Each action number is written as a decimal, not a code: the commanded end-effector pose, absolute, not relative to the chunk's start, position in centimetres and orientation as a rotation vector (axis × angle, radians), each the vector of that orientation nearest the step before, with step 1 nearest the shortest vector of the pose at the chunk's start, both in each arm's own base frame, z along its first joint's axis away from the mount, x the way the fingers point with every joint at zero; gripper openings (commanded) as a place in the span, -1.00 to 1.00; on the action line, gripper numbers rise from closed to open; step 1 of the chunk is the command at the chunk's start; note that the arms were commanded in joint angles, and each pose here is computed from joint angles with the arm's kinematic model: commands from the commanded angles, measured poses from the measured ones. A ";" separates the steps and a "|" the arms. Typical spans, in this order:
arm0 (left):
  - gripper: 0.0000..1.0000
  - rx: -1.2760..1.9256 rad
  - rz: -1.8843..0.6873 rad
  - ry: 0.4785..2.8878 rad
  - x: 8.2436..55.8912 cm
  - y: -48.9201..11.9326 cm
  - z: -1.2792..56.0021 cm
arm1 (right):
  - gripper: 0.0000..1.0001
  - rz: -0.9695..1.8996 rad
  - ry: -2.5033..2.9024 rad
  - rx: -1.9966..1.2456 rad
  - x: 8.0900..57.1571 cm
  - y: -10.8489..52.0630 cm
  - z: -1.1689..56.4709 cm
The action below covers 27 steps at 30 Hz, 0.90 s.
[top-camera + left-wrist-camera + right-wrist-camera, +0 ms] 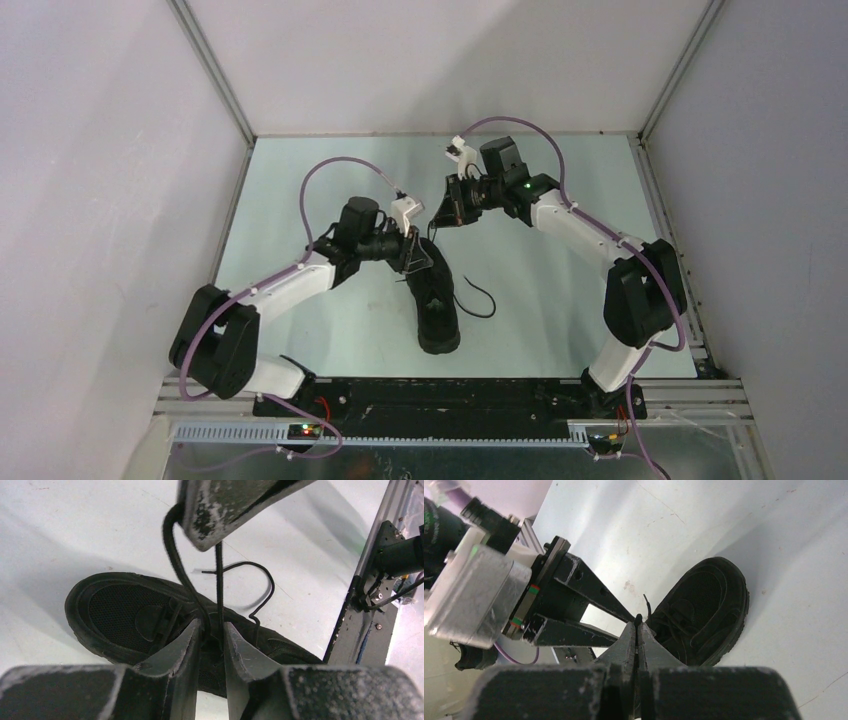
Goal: Tie the shoes
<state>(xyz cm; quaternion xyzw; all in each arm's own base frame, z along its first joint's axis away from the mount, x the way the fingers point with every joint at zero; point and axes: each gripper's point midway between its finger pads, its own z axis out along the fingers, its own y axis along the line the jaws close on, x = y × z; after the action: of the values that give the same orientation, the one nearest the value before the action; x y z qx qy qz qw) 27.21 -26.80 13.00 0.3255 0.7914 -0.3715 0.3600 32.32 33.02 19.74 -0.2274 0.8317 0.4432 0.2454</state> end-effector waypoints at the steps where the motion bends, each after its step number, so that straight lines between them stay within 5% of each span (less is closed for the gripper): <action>1: -0.43 0.831 -1.076 1.976 27.0 -27.1 13.8 | -1.00 1.231 2.132 -0.659 32.7 32.9 23.2; 11: -0.64 0.901 -1.152 1.931 26.2 -27.7 13.8 | -1.00 1.250 2.128 -0.665 32.4 32.9 23.3; 20: -0.40 0.916 -1.121 1.942 26.3 -27.4 13.0 | -1.00 1.254 2.128 -0.670 32.2 32.8 23.2; 27: -0.58 0.939 -1.138 1.925 26.3 -27.3 12.8 | -1.00 1.259 2.125 -0.672 32.2 32.8 23.4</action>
<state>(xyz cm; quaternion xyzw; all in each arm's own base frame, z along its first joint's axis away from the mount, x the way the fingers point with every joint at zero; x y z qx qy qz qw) 26.17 -27.47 13.01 0.3491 0.7543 -0.4355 0.3458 31.81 32.95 20.28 -0.2358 0.8215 0.4591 0.2425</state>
